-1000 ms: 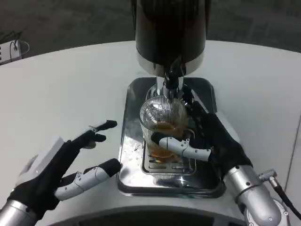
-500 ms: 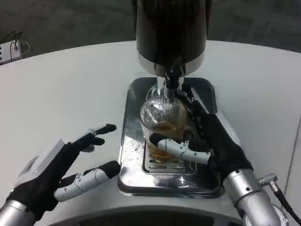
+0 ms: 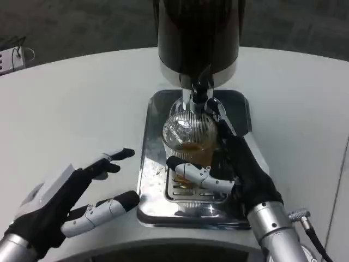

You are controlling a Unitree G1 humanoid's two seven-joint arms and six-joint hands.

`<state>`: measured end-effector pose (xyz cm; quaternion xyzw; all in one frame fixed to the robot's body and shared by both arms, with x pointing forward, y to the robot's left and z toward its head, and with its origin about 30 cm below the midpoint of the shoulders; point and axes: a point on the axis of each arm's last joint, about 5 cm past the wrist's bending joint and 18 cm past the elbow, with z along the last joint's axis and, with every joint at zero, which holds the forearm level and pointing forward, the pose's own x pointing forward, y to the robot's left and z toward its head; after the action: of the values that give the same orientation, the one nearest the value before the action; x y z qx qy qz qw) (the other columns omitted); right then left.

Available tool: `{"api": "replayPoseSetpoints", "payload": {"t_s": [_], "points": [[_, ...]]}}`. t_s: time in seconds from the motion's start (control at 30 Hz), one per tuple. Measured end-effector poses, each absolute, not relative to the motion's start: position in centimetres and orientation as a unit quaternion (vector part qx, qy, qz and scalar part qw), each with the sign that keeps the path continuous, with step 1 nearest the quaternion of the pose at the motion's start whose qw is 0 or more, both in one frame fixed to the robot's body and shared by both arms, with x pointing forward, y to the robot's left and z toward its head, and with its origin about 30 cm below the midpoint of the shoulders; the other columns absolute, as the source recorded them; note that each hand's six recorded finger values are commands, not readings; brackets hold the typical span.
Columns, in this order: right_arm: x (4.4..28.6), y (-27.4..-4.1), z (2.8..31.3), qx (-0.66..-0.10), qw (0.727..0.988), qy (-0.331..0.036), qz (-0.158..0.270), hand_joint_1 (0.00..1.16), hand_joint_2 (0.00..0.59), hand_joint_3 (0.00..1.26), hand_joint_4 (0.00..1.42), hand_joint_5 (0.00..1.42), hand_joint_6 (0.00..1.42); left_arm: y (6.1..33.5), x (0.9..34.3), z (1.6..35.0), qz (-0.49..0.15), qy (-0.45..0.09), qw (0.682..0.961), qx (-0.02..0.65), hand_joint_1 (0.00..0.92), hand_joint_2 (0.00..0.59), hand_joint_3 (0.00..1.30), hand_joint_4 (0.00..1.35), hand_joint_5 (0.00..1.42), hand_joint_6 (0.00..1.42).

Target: Grasp the cup under the faucet to collect the drink, then remove the cup.

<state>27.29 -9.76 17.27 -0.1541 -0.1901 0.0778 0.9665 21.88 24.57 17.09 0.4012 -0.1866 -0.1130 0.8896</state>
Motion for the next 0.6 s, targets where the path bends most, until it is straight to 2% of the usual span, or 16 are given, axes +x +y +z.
{"api": "replayPoseSetpoints", "payload": {"t_s": [0.2, 0.6], "points": [[27.4, -9.3, 16.8, -0.147, 0.970, -0.182, 0.066, 0.83, 0.195, 0.00, 0.08, 0.12, 0.10, 24.7, 21.7, 17.1, -0.115, -0.183, 0.888, 0.405, 0.000, 0.032, 0.21, 0.15, 0.22, 0.25], [27.8, -8.6, 16.9, -0.137, 0.971, -0.189, 0.051, 0.84, 0.195, 0.00, 0.07, 0.12, 0.10, 24.7, 21.4, 17.5, -0.119, -0.183, 0.884, 0.413, 0.000, 0.032, 0.21, 0.13, 0.21, 0.23]]}}
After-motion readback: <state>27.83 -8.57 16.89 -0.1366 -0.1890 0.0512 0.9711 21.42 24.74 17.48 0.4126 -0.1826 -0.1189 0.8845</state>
